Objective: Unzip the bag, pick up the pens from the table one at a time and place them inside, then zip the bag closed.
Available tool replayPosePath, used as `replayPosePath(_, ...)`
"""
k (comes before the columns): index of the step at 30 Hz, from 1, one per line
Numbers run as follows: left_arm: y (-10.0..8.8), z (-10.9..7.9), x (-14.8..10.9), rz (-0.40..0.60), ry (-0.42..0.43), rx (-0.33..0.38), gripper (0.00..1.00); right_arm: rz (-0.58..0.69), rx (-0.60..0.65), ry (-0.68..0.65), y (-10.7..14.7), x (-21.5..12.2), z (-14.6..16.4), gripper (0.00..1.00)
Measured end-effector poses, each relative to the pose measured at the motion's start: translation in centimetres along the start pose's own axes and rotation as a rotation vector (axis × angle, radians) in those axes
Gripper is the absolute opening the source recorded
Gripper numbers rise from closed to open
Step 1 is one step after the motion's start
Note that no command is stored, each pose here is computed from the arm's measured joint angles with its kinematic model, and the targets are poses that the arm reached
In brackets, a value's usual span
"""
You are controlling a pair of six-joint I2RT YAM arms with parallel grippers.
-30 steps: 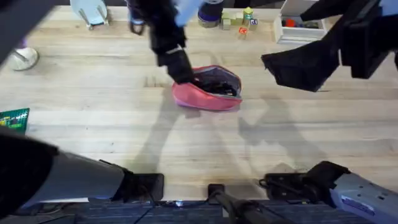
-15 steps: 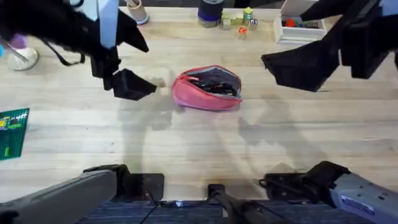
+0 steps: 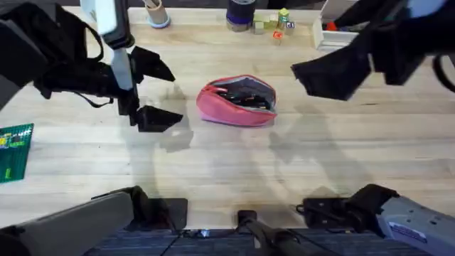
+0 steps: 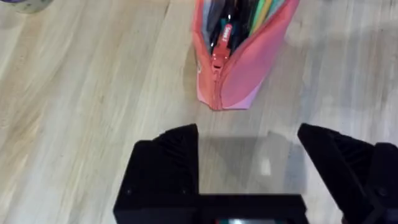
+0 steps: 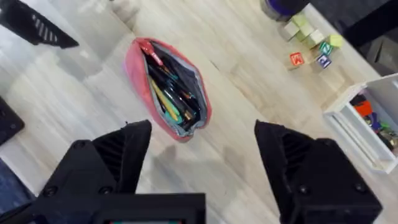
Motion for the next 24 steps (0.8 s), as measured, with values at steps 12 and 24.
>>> replayPosePath(12,1.3,2.4,0.4,-0.096,-0.028,-0.011,0.994,0.009,0.000,-0.003,-0.8,1.9,-0.5,0.996)
replayPosePath(24,3.9,3.2,1.3,-0.168,0.027,-0.113,0.993,-0.042,-0.003,0.017,-1.7,1.9,-0.8,0.996)
Point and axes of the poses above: each hand's point on the last joint's axis, 136 mm out from that joint toward the fingers, its own x axis out along the fingers, its own z axis along the line the jaws close on, y = z × x, the point moved 7 cm from there along -x, back along the fingers, and after that the axes turned 6 degrees about -x, right-handed, at the moved point
